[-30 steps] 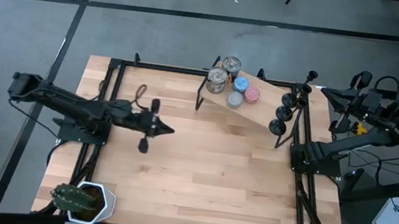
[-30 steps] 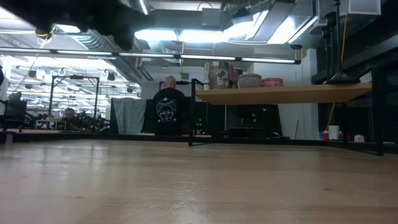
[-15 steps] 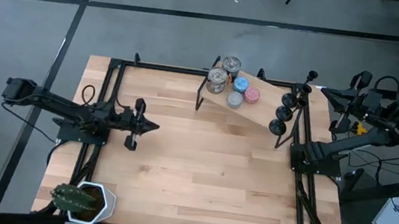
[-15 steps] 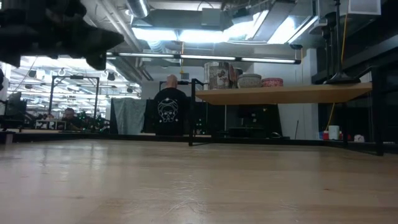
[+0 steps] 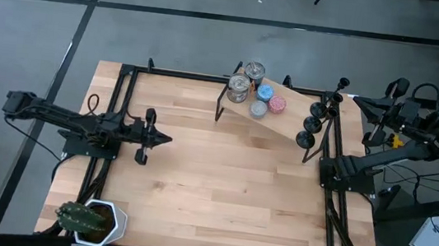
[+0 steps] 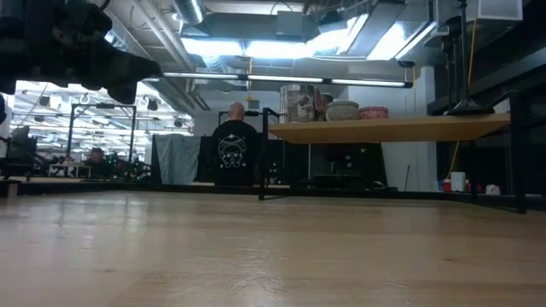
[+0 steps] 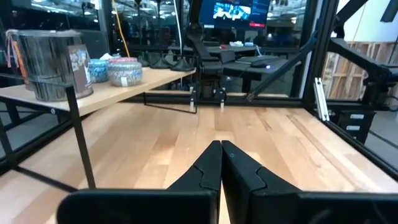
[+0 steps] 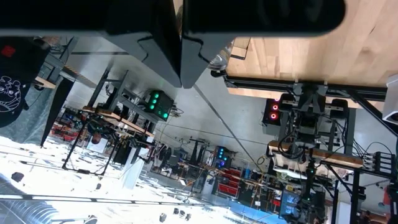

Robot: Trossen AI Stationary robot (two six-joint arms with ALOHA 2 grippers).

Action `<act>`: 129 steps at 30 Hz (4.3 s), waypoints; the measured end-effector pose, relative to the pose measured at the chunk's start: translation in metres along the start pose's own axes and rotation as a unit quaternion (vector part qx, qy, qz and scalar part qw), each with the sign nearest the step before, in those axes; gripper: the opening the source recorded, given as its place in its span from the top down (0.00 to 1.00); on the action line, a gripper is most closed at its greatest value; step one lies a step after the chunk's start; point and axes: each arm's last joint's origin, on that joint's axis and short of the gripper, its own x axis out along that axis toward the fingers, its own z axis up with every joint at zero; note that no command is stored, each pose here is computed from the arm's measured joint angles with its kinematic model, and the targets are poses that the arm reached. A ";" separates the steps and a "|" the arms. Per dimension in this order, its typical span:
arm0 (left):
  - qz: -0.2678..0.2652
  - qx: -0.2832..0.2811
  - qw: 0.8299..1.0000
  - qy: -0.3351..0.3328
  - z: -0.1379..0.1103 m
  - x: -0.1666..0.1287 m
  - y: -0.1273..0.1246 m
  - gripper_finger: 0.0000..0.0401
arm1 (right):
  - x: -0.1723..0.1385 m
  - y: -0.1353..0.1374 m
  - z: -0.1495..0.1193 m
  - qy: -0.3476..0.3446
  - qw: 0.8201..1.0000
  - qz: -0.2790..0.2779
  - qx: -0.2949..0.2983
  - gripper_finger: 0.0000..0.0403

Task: Pick & Place candle stick holders
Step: Return to Home Position

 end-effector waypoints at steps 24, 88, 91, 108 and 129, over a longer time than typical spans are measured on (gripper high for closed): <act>0.042 0.018 0.999 0.025 -0.005 -0.027 0.005 1.00 | 0.000 0.000 0.000 0.000 1.000 0.000 0.000 0.99; -0.031 0.107 0.994 0.010 -0.003 -0.031 0.001 0.98 | 0.000 0.000 0.000 0.000 1.000 0.000 0.000 0.99; -0.031 0.107 0.994 0.011 -0.003 -0.031 0.001 0.98 | 0.000 0.000 0.000 0.000 1.000 0.000 0.000 0.99; -0.031 0.107 0.994 0.011 -0.003 -0.031 0.001 0.98 | 0.000 0.000 0.000 0.000 1.000 0.000 0.000 0.99; -0.031 0.107 0.994 0.011 -0.003 -0.031 0.001 0.99 | 0.000 0.000 0.000 0.000 1.000 0.000 0.000 0.99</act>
